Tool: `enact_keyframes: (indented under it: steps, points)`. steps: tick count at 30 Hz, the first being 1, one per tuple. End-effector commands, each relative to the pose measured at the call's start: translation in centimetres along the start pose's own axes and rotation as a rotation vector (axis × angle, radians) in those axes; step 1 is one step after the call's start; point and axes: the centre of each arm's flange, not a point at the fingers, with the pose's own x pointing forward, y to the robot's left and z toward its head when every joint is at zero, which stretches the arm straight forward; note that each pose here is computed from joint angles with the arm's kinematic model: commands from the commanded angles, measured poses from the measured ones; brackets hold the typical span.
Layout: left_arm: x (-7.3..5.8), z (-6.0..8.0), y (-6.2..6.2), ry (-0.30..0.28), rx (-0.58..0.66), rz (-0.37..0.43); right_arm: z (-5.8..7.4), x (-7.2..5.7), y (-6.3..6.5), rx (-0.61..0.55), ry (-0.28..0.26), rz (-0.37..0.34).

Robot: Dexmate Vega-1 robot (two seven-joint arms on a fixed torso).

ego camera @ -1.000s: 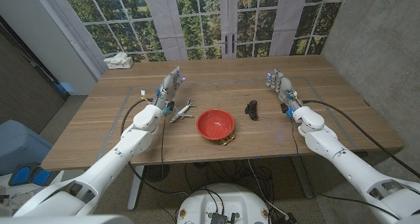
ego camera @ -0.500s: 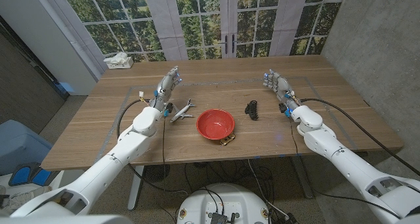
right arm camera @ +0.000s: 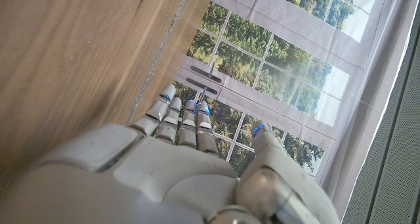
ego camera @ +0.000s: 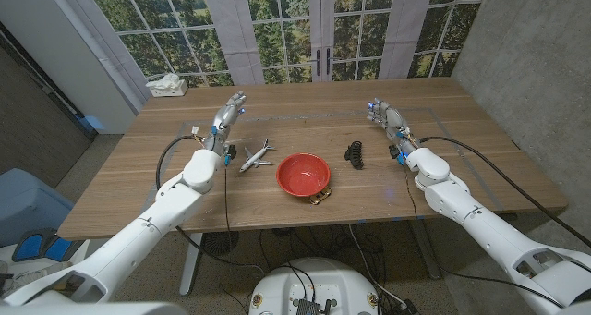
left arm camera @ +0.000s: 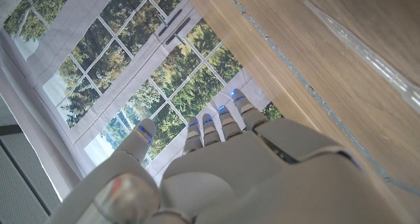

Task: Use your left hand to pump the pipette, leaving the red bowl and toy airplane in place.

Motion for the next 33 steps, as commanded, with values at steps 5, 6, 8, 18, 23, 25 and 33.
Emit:
enact_keyframes:
  steps: [5, 6, 8, 18, 23, 25, 33]
  points:
    - [-0.3, 0.6, 2.1, 0.011, 0.198, 0.047, 0.4, 0.1, 1.0, -0.044, -0.002, -0.006]
    - [-0.3, 0.7, 2.2, 0.012, 0.216, 0.051, 0.4, 0.1, 1.1, -0.045, -0.003, -0.005]
    - [-0.4, 0.9, 2.5, 0.015, 0.251, 0.058, 0.5, 0.1, 1.3, -0.048, -0.007, -0.006]
    - [-1.0, 1.6, 3.7, 0.044, 0.409, 0.083, 0.6, 0.1, 2.0, -0.062, -0.004, -0.002]
    - [-1.2, 1.9, 4.1, 0.054, 0.476, 0.091, 0.6, 0.1, 2.3, -0.070, -0.007, 0.002]
    - [-1.1, 2.0, 4.3, 0.060, 0.497, 0.090, 0.6, 0.0, 2.4, -0.072, -0.008, 0.002]
    - [-1.0, 2.4, 5.2, 0.080, 0.586, 0.087, 0.8, 0.0, 2.9, -0.085, -0.010, 0.003]
